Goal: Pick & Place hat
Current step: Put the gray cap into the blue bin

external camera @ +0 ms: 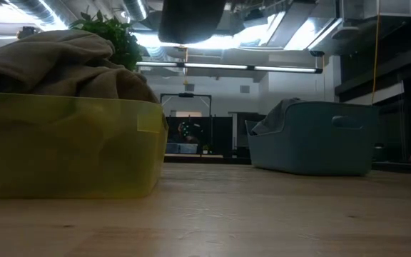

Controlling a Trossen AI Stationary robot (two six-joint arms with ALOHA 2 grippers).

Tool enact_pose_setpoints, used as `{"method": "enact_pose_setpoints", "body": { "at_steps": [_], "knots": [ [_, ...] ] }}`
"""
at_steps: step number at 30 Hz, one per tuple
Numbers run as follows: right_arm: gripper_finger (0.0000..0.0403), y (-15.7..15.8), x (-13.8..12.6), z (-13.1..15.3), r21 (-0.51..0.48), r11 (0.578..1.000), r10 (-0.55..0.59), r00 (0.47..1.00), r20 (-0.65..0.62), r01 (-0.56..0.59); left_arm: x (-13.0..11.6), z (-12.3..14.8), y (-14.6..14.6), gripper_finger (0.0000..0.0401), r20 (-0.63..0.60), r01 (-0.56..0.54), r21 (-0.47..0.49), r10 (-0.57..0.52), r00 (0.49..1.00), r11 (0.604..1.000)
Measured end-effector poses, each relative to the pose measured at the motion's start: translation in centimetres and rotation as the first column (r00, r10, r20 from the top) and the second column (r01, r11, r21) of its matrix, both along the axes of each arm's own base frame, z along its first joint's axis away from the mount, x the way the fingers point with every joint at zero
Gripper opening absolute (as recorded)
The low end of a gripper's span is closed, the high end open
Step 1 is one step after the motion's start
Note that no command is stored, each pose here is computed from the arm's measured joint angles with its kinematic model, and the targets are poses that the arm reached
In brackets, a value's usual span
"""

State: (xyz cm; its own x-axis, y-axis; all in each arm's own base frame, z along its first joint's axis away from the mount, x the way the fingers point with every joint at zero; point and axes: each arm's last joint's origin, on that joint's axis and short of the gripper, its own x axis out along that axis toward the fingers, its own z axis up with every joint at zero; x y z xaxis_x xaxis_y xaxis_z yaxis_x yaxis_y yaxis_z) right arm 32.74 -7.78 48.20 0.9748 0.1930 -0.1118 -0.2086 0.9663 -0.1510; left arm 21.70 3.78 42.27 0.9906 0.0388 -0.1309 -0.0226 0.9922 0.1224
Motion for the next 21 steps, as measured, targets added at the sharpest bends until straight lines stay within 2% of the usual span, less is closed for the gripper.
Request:
{"method": "enact_pose_setpoints", "body": {
  "at_steps": [5, 10, 15, 21],
  "knots": [
    [0.0003, 0.0, 0.0, 0.0, 0.001, 1.000, 0.000, 1.000, -0.003, 0.000, -0.1, -0.1, 0.0, 0.0157, -0.012, 0.000, 0.007, 0.000, 1.000, 1.000],
    [0.0003, 0.0, 0.0, -0.2, 0.007, 1.000, 0.006, 1.000, -0.021, -0.006, -0.4, -0.1, -0.1, 0.0157, -0.022, 0.008, 0.077, -0.007, 1.000, 0.997],
    [0.0003, 0.3, -0.1, -0.2, 0.020, 0.995, 0.096, 0.995, -0.017, -0.096, -1.4, 0.5, -0.2, 0.0157, -0.004, 0.000, 0.177, 0.001, 1.000, 0.984],
    [0.0003, 0.4, -0.1, -0.1, 0.039, 0.991, 0.129, 0.992, -0.011, -0.129, -1.2, 0.3, -0.3, 0.0157, -0.010, 0.045, 0.156, -0.044, 0.999, 0.987]
  ]
}}
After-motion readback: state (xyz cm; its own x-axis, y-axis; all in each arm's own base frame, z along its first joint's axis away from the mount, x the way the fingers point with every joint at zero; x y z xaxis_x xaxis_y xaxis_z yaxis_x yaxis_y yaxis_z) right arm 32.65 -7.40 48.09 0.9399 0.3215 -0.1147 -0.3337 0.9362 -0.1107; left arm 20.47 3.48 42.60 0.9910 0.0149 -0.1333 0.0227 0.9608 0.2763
